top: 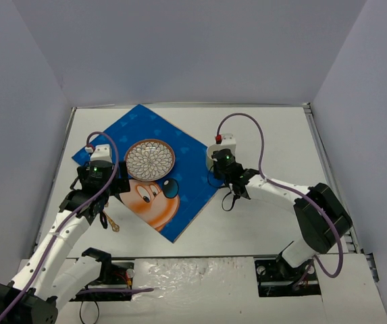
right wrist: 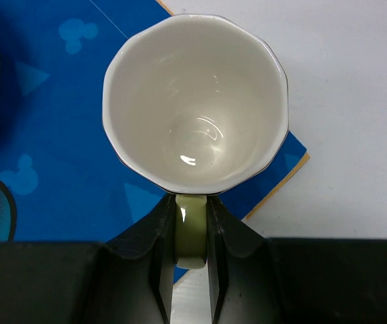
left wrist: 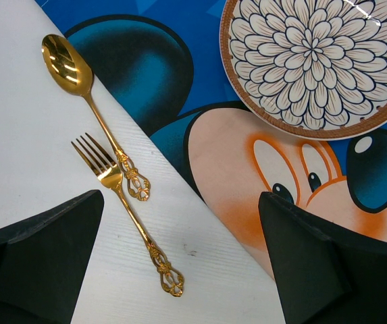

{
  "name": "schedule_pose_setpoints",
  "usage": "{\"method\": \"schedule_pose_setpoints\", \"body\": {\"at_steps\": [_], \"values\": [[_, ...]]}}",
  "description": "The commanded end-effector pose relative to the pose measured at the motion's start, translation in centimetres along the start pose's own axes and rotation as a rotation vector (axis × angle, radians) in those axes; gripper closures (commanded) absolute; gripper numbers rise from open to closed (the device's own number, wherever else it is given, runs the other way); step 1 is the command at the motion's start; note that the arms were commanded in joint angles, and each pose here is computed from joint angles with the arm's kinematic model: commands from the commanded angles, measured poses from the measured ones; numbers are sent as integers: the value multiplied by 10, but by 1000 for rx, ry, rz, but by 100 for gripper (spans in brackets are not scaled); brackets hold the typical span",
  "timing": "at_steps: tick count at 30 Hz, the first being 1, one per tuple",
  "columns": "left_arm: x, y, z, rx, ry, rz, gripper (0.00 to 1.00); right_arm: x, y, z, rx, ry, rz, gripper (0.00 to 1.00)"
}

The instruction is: Set the dinner table for one person

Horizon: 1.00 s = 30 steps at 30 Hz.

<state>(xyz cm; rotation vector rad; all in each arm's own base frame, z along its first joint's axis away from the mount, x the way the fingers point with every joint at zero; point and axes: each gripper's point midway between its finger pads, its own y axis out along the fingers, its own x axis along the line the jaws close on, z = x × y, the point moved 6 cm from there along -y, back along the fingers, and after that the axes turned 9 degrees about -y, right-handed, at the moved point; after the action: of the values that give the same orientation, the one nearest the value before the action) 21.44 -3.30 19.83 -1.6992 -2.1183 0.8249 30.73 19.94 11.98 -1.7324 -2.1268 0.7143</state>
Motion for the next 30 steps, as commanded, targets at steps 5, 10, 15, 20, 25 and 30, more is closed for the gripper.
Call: {"method": "schedule_pose_setpoints", "body": {"at_steps": [5,10,15,20,25,30], "values": [[-4,-4,-18,-73,-47,12,3,0,-6,-9,-122,117,14,90],[-3,-4,-16,-62,-59,4,3,-5,-29,-18,-129,120,0,41],[6,-5,-9,-42,-129,-76,3,-15,-60,-52,-181,107,-4,13],[15,1,1,-7,-206,-173,3,-25,-93,-91,-241,76,-23,1],[33,19,13,49,-361,-261,3,-30,-111,-109,-273,58,-69,0],[49,41,33,119,-507,-342,3,-31,-117,-105,-267,40,-130,1]]}}
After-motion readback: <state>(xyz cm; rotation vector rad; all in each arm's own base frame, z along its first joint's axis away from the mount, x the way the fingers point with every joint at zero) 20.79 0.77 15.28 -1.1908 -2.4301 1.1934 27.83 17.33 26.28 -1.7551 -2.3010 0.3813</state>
